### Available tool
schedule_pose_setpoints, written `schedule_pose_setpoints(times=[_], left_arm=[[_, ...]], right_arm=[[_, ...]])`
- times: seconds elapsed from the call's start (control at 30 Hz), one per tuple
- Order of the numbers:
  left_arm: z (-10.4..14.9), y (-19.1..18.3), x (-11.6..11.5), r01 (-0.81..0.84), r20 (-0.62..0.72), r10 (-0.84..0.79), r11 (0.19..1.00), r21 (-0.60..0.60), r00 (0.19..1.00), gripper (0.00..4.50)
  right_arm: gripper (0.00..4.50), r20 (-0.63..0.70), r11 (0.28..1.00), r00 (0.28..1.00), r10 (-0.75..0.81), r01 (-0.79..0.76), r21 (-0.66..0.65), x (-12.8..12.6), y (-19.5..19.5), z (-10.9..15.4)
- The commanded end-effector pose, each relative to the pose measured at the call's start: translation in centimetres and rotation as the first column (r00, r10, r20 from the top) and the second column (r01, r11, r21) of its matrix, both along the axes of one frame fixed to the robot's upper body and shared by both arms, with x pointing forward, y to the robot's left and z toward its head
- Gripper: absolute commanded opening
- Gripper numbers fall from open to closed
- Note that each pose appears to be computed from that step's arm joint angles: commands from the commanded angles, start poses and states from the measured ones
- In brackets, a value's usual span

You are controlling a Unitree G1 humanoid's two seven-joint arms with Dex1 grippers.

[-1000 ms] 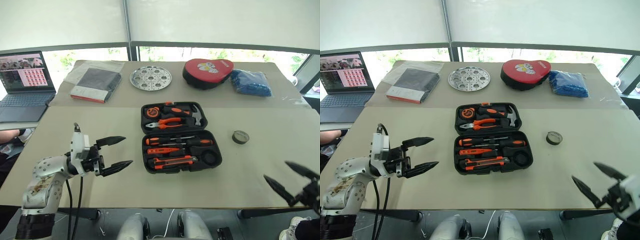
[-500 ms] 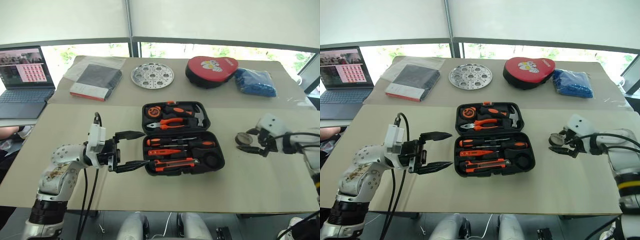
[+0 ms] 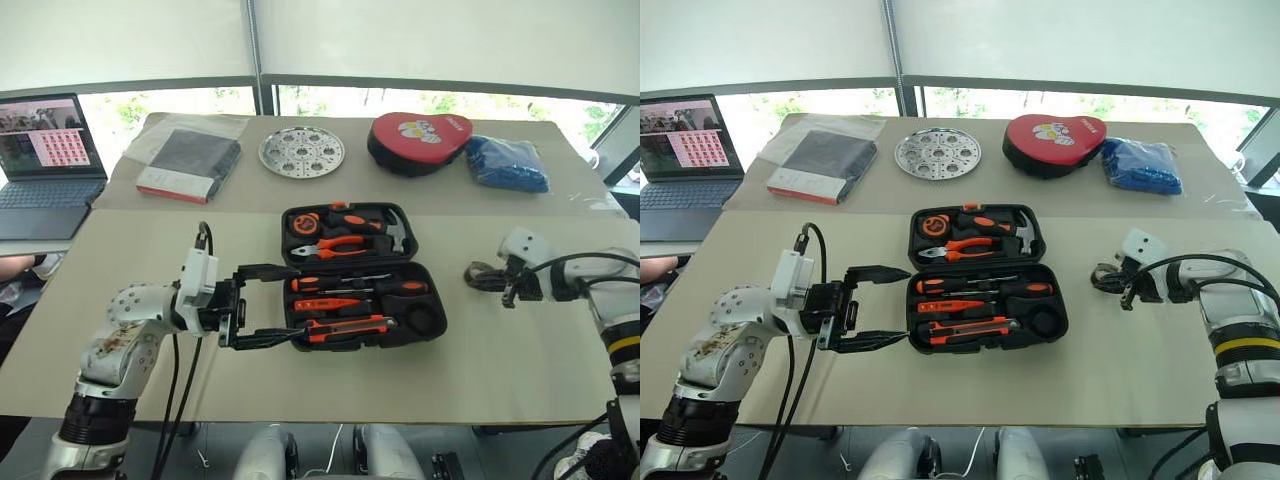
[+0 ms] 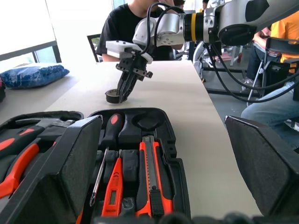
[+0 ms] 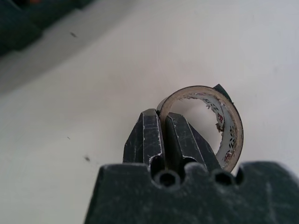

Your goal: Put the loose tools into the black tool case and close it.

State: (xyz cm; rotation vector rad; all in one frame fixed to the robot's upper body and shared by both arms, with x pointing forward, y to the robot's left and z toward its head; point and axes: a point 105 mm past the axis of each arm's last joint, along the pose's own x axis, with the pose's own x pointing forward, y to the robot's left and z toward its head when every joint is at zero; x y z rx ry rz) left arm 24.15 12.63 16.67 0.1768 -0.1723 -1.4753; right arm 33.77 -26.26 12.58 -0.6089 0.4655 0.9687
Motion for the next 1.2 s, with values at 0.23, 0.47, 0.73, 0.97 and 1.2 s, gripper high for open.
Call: schedule_pose_setpoints(times=[0.23, 0.47, 0.73, 0.97, 1.2], left_arm=[[-2.6, 3.8, -0.8, -0.096, 0.019, 0.094, 0.989, 0.116, 0.995, 4.5], [-2.9, 4.1, -1.0, -0.134, 0.016, 0.133, 0.984, 0.118, 0.991, 4.5], [-2.5, 4.3, -0.3, -0.188, 0.019, 0.187, 0.976, 0.106, 0.982, 4.5], [-2.1, 5.6, 1.4, -0.316, 0.007, 0.316, 0.946, 0.078, 0.949, 4.5], [-3.6, 7.3, 4.6, -0.527, -0.089, 0.538, 0.841, 0.123, 0.838, 3.1]], right_arm=[[0.05, -0.164, 0.965, 0.959, 0.23, -0.203, 0.167, -6.3, 9.1, 2.9], [0.05, -0.226, 0.992, 0.966, 0.128, -0.122, 0.041, -6.3, 8.1, -0.5], [1.32, -0.212, 0.99, 0.97, 0.117, -0.131, -0.053, -6.2, 7.5, -0.9], [3.4, -0.179, 0.955, 0.947, 0.267, -0.236, 0.177, -6.8, 8.0, 3.7], [3.44, 0.026, 0.927, 0.998, 0.065, -0.07, 0.369, -3.0, 3.8, 5.2]])
